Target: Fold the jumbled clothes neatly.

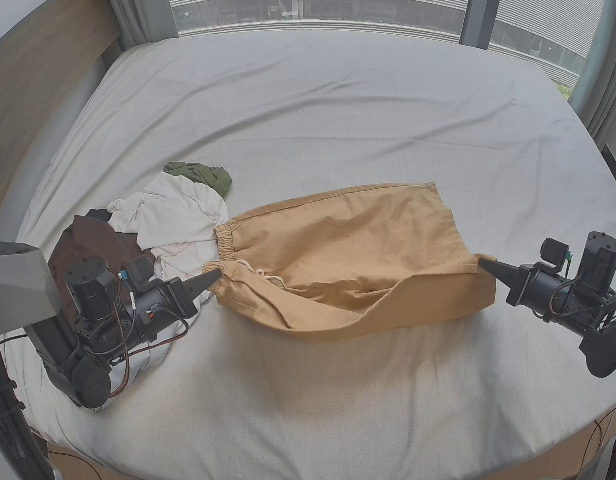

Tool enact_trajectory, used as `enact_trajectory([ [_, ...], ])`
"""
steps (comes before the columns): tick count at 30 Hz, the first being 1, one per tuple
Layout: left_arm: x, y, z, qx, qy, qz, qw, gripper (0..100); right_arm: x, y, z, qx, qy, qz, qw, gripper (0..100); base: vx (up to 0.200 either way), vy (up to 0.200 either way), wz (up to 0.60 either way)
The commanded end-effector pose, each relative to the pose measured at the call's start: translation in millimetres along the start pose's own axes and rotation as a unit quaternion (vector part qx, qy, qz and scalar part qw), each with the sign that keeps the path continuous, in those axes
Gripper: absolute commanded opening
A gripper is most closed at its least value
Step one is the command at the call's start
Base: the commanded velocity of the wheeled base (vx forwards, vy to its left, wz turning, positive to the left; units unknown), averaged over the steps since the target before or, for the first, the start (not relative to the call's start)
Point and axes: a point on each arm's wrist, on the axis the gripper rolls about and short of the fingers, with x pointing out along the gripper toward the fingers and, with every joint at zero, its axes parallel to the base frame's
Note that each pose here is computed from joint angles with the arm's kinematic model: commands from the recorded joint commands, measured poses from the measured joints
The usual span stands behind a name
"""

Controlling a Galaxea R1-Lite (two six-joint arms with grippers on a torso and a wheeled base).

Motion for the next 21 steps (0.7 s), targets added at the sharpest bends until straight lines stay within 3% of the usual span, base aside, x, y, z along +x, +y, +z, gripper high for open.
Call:
enact_trajectory([
  [1,4,0,4,-0.001,-0.013,0.000,0.9999,0,9,0,12,-0.003,-0.022,0.004,0.9997,0,0.000,0.000,0.00],
  [13,6,1,6,0.000,-0.017,0.001,0.9998,0,35,-10,41,0.001,-0.052,0.006,0.9986,0,0.000,0.000,0.00],
  [21,18,2,18,-0.003,-0.061,0.017,0.9980,0,55,-19,50,-0.002,-0.062,0.008,0.9981,0,0.000,0.000,0.00],
])
